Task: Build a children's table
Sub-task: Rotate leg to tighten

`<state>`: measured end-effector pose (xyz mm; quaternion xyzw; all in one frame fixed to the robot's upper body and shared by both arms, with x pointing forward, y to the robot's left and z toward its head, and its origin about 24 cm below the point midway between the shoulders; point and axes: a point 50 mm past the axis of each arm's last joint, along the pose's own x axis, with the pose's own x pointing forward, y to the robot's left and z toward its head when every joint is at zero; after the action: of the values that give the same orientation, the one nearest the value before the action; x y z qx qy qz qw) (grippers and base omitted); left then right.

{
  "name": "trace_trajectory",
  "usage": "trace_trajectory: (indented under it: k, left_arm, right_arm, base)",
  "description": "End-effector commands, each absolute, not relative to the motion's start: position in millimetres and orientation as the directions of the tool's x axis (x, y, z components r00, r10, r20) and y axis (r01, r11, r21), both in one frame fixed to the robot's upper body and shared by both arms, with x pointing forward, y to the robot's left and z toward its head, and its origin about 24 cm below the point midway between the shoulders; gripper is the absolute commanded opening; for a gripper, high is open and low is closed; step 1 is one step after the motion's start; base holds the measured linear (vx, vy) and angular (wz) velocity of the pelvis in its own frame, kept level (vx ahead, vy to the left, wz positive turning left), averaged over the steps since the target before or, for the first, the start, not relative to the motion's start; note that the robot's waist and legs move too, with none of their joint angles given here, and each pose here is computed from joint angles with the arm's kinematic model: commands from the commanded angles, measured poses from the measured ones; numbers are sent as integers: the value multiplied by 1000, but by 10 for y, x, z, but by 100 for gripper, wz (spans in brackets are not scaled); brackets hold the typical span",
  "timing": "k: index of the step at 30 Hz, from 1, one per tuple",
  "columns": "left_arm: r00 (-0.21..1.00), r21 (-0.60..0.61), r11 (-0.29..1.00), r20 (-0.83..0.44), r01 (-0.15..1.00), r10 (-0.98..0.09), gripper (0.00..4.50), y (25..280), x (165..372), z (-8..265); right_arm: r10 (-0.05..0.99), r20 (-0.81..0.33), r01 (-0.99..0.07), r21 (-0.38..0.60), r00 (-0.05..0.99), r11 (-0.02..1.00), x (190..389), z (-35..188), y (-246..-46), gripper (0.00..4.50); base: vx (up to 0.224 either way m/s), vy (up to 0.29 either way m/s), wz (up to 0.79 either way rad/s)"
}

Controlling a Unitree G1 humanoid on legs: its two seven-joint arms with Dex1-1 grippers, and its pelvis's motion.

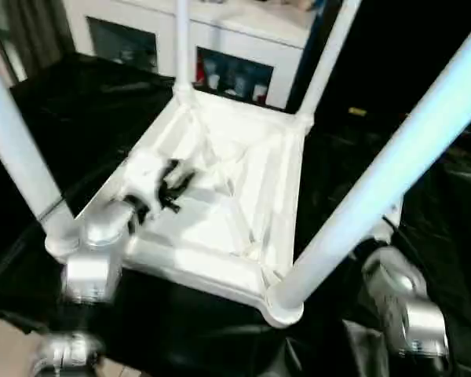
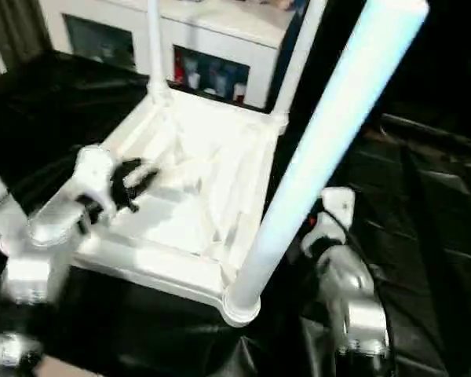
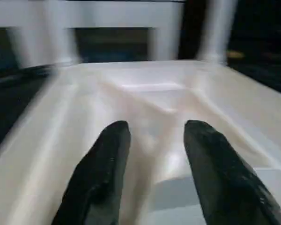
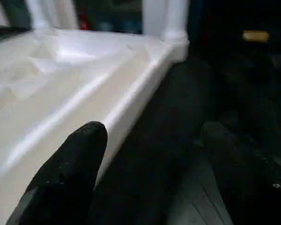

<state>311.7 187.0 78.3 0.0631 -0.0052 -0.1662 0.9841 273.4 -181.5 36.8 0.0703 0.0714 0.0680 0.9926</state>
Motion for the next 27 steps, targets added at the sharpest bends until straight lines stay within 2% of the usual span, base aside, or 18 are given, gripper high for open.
trace_trajectory:
  k: [1,2,3,5,7,11,15,20,22,25,27]
  left_arm:
    - [962,139,956,49,259,-268,245,1852,3035,855]
    - [964,133,958,41,255,-263,250,1838,3015,837]
    - [967,123,960,-1,251,-253,273,1785,2951,765]
    - [969,121,961,-19,249,-248,281,1688,2893,690]
    - [966,124,959,0,256,-258,281,1637,2869,677]
    - [951,146,944,55,295,-306,281,1498,2841,681]
    - [960,153,950,19,273,-279,281,1480,2851,664]
    - [964,180,949,20,258,-265,281,1524,2801,629]
    - [976,207,955,14,211,-218,281,1575,2779,627]
    - [986,180,971,33,155,-164,281,1626,2762,666]
    - [987,183,972,35,147,-155,281,1634,2757,678]
  right_arm:
    - [117,-110,-104,119,987,987,2699,424,-1857,390]
    - [116,-112,-103,112,987,988,2689,423,-1856,395]
    - [110,-131,-101,73,985,992,2654,403,-1852,421]
    - [110,-182,-110,13,977,994,2603,337,-1827,429]
    - [114,-182,-115,7,977,993,2581,330,-1806,429]
    - [119,-128,-112,64,985,992,2540,368,-1791,429]
    - [104,-163,-90,92,981,992,2508,343,-1781,429]
    - [80,-145,-72,61,986,996,2522,375,-1789,429]
    - [101,-142,-96,39,985,995,2554,386,-1777,429]
    - [166,-129,-160,57,978,986,2582,415,-1733,429]
    - [193,-124,-187,56,973,981,2592,430,-1718,429]
  base:
    - [0,0,0]
    - [0,0,0]
    - [0,0,0]
    - [0,0,0]
    - [0,0,0]
    - [0,0,0]
    - [-28,8,-29]
    - [8,120,-54]
    - [10,161,-30]
    - [-6,83,1]
    - [0,0,0]
